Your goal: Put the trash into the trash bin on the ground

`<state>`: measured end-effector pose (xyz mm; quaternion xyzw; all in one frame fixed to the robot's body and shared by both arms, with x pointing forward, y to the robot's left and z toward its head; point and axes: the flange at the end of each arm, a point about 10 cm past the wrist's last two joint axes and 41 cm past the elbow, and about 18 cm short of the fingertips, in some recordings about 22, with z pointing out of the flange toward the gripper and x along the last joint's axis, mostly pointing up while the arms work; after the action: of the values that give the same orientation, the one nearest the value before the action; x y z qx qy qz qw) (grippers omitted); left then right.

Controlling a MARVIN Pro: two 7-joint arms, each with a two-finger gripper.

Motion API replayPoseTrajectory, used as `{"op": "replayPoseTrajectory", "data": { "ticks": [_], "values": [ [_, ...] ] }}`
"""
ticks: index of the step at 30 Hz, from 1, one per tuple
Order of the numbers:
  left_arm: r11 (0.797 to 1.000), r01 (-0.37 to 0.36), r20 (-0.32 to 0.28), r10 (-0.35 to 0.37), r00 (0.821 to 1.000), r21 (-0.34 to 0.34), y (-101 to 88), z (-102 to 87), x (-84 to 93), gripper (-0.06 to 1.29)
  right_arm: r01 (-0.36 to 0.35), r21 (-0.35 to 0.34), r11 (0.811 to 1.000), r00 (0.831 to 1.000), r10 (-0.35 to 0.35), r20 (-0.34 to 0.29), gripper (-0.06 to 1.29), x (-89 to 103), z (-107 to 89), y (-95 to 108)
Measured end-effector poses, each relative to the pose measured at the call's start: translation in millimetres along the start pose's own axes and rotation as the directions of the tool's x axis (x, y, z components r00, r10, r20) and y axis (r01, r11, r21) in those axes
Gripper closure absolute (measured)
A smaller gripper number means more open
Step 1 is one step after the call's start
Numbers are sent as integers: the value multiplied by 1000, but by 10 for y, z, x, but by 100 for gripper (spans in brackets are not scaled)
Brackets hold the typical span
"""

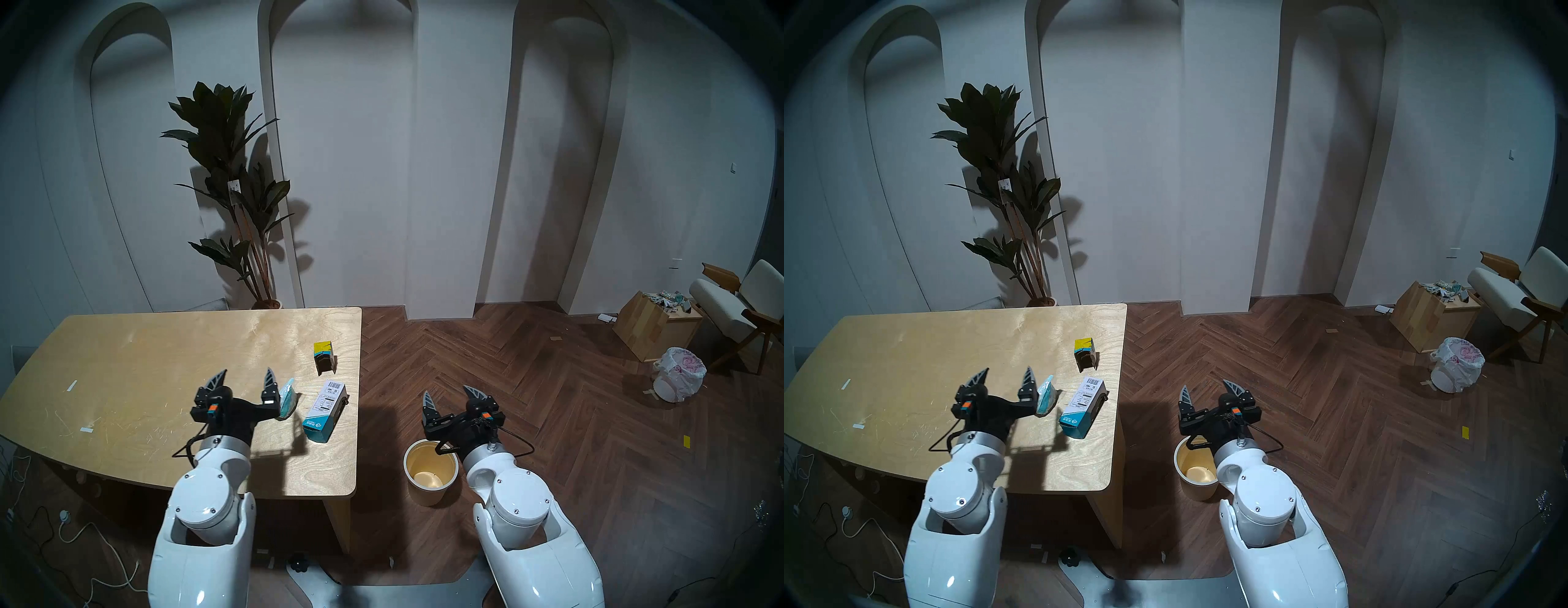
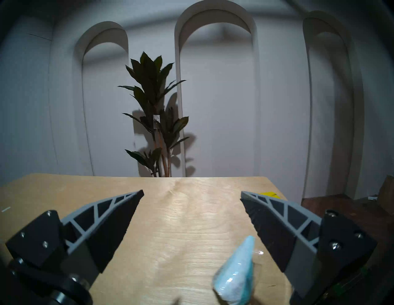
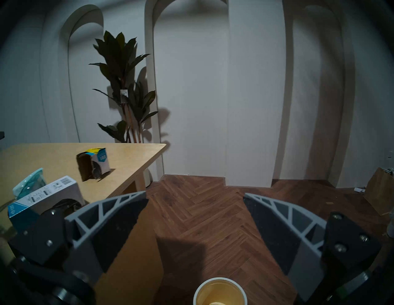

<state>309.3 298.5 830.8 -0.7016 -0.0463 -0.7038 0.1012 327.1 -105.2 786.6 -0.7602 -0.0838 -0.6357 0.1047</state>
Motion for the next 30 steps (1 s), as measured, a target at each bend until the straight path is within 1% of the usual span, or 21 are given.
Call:
{"op": "replayPoseTrajectory", "data": {
  "ticks": [5, 7, 8, 11, 16, 20, 26, 30],
  "values": [
    [997, -30, -10, 31, 999, 76, -327, 3, 65, 0, -14, 73, 997, 1000, 12, 28, 2, 86, 75, -261],
    [994, -39, -11, 40, 999, 100, -429, 4, 80, 0, -18, 98, 995, 999, 14, 32, 1, 131, 98, -350],
    [992, -45, -12, 46, 999, 118, -506, 4, 93, 0, -21, 119, 993, 999, 17, 35, 0, 178, 116, -426],
    [988, -51, -13, 53, 998, 146, -624, 5, 117, 0, -31, 161, 986, 999, 26, 38, 0, 300, 145, -575],
    [984, -48, -9, 51, 999, 171, -715, 3, 129, 0, -42, 201, 979, 999, 34, 43, 0, 507, 189, -743],
    [982, -39, -2, 41, 999, 185, -758, -2, 127, 0, -46, 210, 977, 998, 35, 55, 0, 675, 236, -850],
    [980, -26, 6, 25, 1000, 197, -785, -10, 120, 0, -50, 212, 976, 996, 32, 85, 0, 826, 306, -974],
    [979, -16, 12, 14, 1000, 202, -792, -18, 115, 0, -54, 215, 975, 992, 28, 119, 0, 872, 374, -1071]
  ]
}}
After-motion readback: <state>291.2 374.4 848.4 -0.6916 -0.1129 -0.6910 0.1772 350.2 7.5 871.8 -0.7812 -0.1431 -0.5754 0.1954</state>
